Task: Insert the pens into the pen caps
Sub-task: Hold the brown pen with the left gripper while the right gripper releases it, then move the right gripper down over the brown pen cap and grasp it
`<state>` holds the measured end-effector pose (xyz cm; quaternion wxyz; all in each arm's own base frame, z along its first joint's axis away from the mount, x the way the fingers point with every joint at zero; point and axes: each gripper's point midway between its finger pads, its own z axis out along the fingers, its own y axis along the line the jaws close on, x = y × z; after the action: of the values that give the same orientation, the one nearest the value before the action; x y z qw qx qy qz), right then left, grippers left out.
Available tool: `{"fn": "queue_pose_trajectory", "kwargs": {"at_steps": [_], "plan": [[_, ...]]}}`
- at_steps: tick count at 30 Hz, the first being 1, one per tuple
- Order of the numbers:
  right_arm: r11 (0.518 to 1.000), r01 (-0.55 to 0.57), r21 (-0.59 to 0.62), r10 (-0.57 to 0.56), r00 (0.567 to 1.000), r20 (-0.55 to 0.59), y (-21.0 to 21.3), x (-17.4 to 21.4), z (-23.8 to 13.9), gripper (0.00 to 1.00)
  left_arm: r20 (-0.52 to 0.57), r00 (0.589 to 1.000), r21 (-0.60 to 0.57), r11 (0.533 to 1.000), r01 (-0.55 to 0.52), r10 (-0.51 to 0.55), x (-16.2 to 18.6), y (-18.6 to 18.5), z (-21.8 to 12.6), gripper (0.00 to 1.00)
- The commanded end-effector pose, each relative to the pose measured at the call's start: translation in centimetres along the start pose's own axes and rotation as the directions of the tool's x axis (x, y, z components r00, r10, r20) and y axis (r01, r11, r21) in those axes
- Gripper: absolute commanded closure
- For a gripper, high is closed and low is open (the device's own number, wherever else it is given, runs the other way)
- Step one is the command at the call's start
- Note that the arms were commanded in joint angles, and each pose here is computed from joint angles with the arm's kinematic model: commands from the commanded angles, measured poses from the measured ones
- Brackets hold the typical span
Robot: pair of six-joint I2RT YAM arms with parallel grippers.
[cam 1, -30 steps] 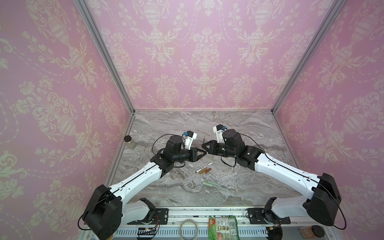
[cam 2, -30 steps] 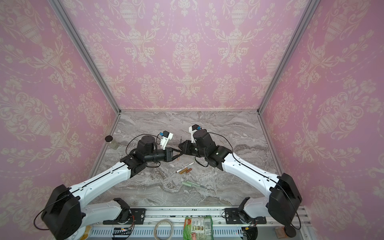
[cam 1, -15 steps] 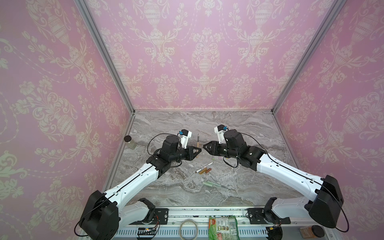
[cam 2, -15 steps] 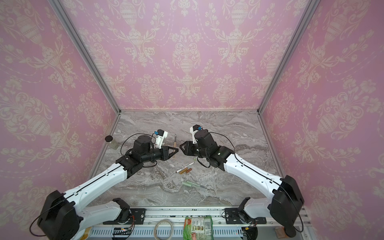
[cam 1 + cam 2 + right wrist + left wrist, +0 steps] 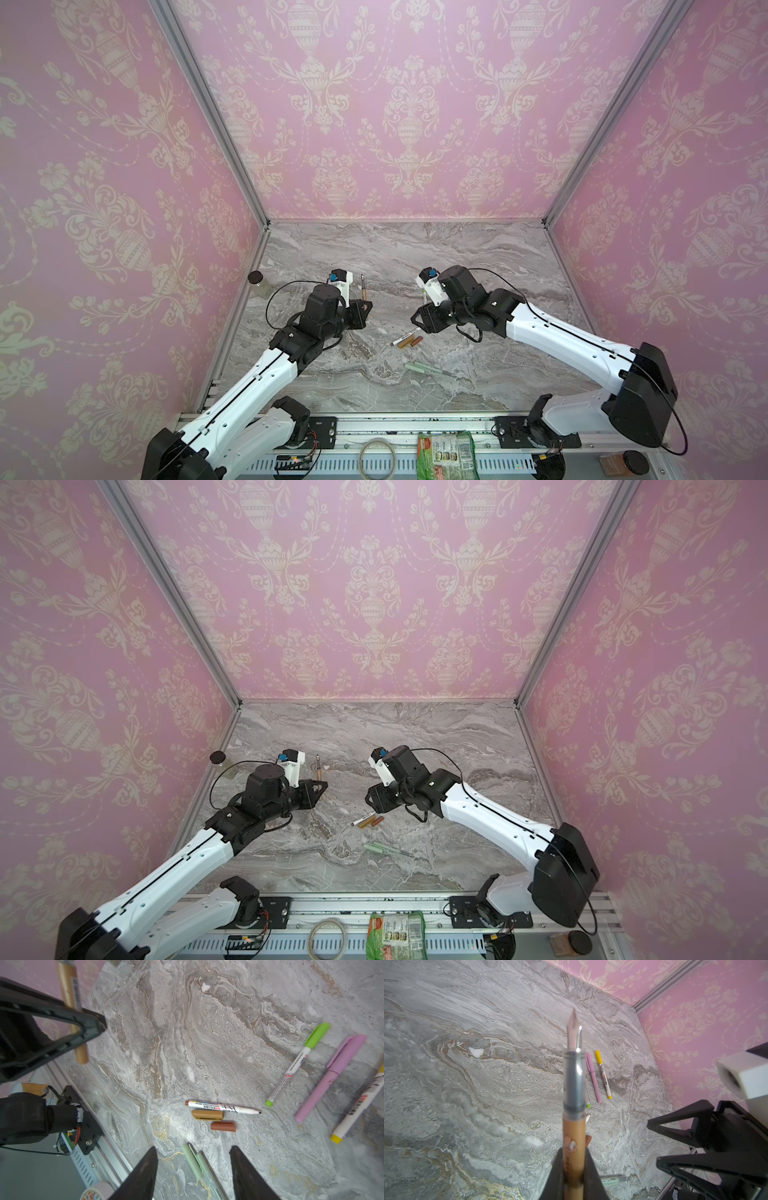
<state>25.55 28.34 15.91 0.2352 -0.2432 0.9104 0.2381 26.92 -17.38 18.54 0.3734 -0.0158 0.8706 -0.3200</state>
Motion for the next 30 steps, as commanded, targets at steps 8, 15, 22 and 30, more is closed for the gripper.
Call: {"fn": "queue_pose_trajectory", "kwargs": {"at_steps": [8,15,22,30], "plan": [[0.999,0.049,0.017,-0.045,0.980,-0.195,-0.9,2.9,5.9,0.27,0.045,0.999,-0.044,0.999,-0.007,0.009,0.4,1.4,-1.2,1.00],[0.999,0.039,0.006,-0.036,0.967,-0.252,-0.9,4.0,8.2,0.25,0.043,0.999,-0.047,0.999,-0.011,0.013,0.5,1.6,-1.2,1.00],[0.999,0.027,0.017,-0.020,0.954,-0.299,-1.2,5.4,10.0,0.25,0.049,0.999,-0.046,0.999,-0.011,0.013,0.3,1.5,-1.3,1.00],[1.000,0.021,0.003,-0.019,0.958,-0.286,-0.7,4.5,10.9,0.25,0.054,0.998,-0.052,0.998,-0.017,0.019,0.2,1.5,-1.5,1.00]]}}
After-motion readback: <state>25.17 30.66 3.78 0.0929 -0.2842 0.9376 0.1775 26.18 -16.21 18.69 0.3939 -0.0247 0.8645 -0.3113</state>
